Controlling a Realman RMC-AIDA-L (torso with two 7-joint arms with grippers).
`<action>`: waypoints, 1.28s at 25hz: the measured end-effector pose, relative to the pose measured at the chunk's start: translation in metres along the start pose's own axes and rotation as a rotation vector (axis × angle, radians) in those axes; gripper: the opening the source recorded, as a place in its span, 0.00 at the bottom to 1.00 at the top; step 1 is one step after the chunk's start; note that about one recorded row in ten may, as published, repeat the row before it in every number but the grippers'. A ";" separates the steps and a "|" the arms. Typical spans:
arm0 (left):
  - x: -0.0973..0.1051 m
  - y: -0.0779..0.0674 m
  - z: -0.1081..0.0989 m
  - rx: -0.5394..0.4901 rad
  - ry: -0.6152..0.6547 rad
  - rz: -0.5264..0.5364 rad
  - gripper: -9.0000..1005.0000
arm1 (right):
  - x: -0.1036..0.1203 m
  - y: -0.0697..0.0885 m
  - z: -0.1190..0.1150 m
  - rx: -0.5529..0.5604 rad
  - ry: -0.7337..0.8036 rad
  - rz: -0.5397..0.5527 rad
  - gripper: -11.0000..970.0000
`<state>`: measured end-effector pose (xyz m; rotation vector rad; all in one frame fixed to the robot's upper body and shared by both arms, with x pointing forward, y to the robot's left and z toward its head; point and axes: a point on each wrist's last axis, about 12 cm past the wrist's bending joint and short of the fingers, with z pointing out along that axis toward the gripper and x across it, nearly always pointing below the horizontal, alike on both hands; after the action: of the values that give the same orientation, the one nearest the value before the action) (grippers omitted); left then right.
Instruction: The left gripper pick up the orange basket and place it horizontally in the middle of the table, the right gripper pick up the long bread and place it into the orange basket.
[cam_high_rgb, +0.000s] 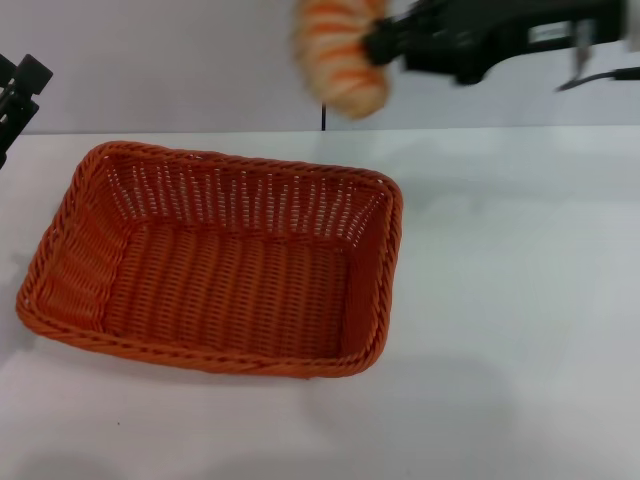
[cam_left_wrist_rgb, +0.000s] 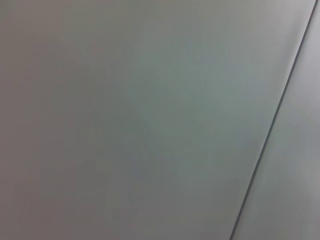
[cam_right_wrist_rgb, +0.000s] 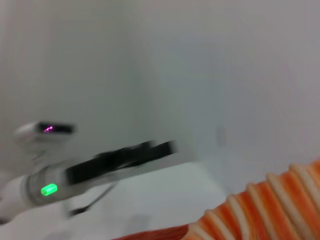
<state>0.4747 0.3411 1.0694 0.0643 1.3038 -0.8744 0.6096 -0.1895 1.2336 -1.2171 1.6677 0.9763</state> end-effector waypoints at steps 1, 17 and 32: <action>0.000 0.000 0.000 -0.001 0.000 0.000 0.76 | -0.001 0.003 0.009 -0.031 0.014 -0.011 0.13; 0.002 0.001 0.003 -0.005 0.008 0.005 0.76 | 0.012 0.011 0.068 -0.164 0.171 -0.004 0.33; 0.000 0.000 -0.003 -0.019 -0.023 0.031 0.76 | 0.090 0.005 -0.046 0.236 -0.477 0.024 0.66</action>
<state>0.4723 0.3430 1.0687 0.0597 1.2866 -0.8340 0.5806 -0.2591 1.1664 -0.7378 1.3704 0.9622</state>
